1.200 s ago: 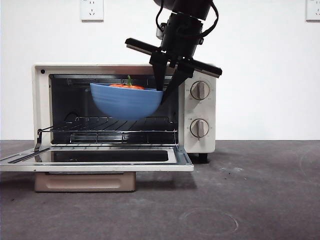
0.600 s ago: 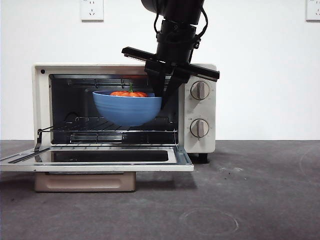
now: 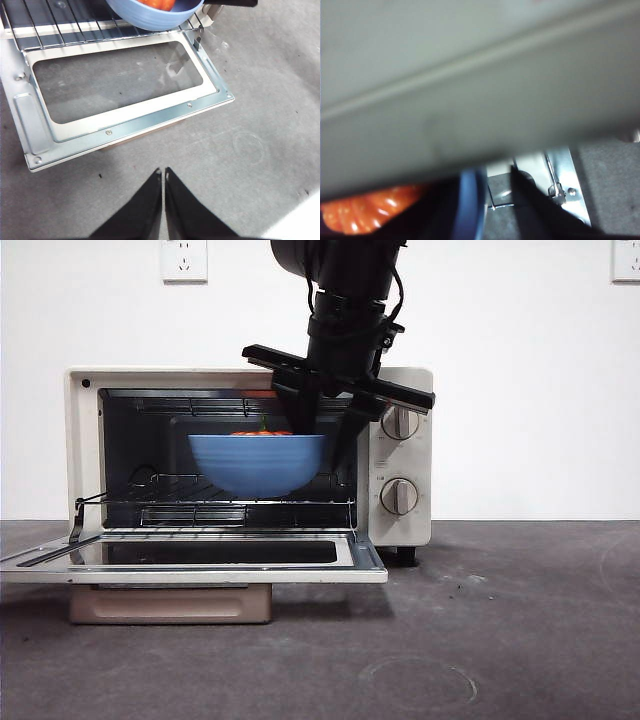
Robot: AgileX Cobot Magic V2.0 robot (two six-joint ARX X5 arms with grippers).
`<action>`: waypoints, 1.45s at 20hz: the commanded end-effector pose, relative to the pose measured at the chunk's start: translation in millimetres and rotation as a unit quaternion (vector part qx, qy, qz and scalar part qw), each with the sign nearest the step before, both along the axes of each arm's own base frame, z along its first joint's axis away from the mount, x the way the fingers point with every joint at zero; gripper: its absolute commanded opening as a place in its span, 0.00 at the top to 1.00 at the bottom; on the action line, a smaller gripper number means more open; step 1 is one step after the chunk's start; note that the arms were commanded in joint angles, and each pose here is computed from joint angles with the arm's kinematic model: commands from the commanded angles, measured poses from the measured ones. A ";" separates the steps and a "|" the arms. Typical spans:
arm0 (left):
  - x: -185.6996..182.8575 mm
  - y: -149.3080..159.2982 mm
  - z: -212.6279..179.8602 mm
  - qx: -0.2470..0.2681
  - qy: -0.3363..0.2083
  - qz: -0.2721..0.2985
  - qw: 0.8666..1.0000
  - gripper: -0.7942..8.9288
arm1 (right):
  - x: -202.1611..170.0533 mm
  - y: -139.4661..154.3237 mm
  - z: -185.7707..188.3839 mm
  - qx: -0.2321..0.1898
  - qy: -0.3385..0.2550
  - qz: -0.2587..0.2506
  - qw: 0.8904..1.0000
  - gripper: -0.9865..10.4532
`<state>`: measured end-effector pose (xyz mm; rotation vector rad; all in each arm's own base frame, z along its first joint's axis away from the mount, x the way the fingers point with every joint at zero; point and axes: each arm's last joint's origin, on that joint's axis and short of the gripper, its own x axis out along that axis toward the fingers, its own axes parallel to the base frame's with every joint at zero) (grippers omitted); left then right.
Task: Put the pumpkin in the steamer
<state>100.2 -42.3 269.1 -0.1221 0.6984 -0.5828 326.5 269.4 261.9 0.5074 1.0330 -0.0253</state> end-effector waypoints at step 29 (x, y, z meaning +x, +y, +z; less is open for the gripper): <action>0.9 -0.6 3.6 -0.001 -0.010 -0.001 1.000 0.90 | -46.0 -15.5 88.1 -0.043 -0.128 0.200 0.970 0.73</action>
